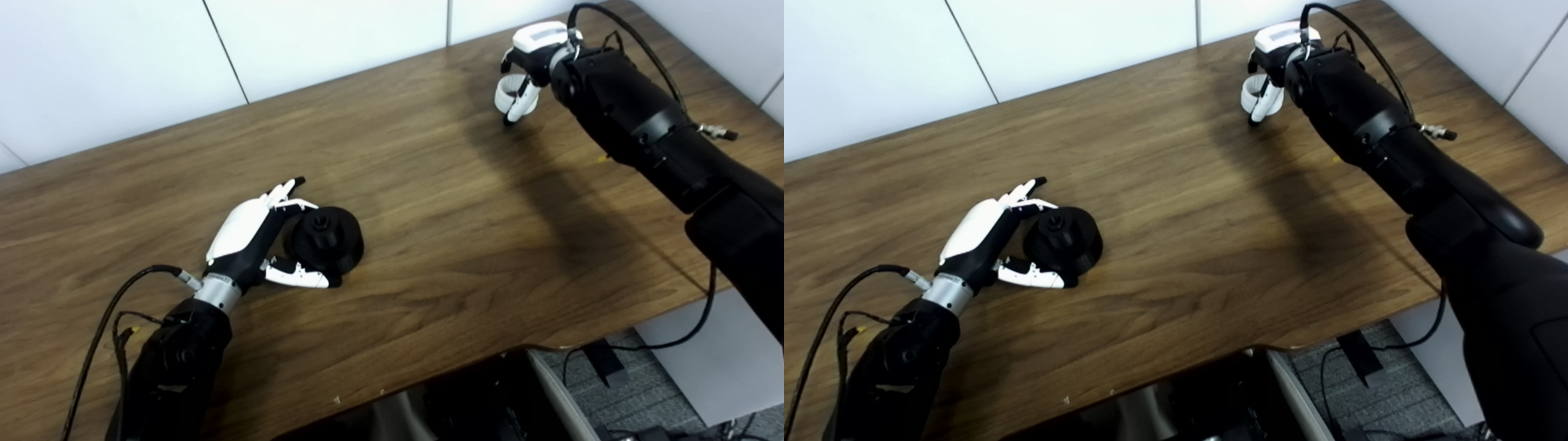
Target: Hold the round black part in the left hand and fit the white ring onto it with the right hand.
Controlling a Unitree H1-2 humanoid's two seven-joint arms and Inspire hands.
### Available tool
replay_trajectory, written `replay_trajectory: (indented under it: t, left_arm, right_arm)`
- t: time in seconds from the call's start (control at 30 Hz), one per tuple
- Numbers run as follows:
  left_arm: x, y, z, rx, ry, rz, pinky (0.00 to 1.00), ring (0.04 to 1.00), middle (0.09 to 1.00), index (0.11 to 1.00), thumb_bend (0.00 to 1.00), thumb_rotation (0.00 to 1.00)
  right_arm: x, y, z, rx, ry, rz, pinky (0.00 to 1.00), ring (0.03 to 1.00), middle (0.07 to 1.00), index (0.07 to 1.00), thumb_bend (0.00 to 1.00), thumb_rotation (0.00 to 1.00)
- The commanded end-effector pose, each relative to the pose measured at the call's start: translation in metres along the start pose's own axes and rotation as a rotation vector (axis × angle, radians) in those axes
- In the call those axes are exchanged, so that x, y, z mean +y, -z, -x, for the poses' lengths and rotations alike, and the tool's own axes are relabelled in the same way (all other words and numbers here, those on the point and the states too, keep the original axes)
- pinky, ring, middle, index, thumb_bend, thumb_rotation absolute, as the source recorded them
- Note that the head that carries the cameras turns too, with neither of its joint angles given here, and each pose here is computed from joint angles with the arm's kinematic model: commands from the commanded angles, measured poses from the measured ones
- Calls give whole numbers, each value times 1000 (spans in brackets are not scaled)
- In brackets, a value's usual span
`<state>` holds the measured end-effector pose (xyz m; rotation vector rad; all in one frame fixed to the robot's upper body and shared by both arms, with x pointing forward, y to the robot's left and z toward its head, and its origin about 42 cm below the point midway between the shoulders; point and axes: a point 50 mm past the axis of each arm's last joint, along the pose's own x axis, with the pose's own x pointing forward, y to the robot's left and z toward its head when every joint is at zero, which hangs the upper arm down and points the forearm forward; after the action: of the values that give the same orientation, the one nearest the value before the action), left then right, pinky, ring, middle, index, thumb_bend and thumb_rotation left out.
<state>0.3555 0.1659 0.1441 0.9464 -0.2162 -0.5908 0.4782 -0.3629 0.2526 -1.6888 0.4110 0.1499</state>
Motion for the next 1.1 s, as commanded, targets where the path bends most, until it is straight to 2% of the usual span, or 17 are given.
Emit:
replay_trajectory:
  t: [0.0,0.13,0.17,0.2,0.33,0.4,0.47,0.53,0.67,0.77,0.9,1.07]
  left_arm:
    - [11,1,1,-10,-6,-28,1000,1000,1000,636,1000,332]
    - [11,2,1,-15,-9,-26,1000,1000,1000,635,1000,336]
    - [11,2,1,-16,-10,-27,1000,1000,1000,633,1000,342]
    - [11,3,1,-17,-11,-28,1000,1000,1000,632,1000,343]
    - [12,3,0,-18,-12,-34,1000,1000,1000,633,1000,355]
    - [12,3,0,-20,-13,-34,1000,1000,1000,632,1000,355]
    - [13,2,0,-20,-14,-36,1000,1000,1000,633,1000,360]
    - [13,2,0,-20,-13,-39,1000,1000,1000,634,1000,367]
    - [13,1,1,-17,-11,-41,1000,1000,1000,636,1000,368]
    - [12,1,1,-16,-11,-37,1000,1000,1000,635,1000,360]
    - [12,0,1,-15,-10,-33,1000,1000,1000,634,1000,340]
    - [13,0,1,-17,-11,-38,1000,1000,1000,633,1000,367]
  right_arm:
    - [-31,16,3,57,48,39,999,1000,913,854,848,356]
    - [-30,18,3,63,41,36,1000,986,906,858,865,345]
    - [-30,19,4,63,42,38,938,956,888,851,876,339]
    - [-30,19,4,64,44,36,922,949,883,849,881,335]
    - [-28,22,5,67,42,29,941,943,883,846,895,318]
    - [-28,22,5,68,37,27,915,913,874,845,890,314]
    - [-28,22,6,62,40,23,885,879,847,836,878,301]
    - [-27,22,7,51,50,24,787,826,777,812,866,281]
    - [-24,23,9,24,98,19,688,731,681,758,850,216]
    - [-22,24,10,10,120,12,684,700,672,715,829,186]
    - [-22,24,10,4,131,16,622,676,663,714,822,190]
    - [-21,25,9,-2,142,9,617,661,643,698,831,186]
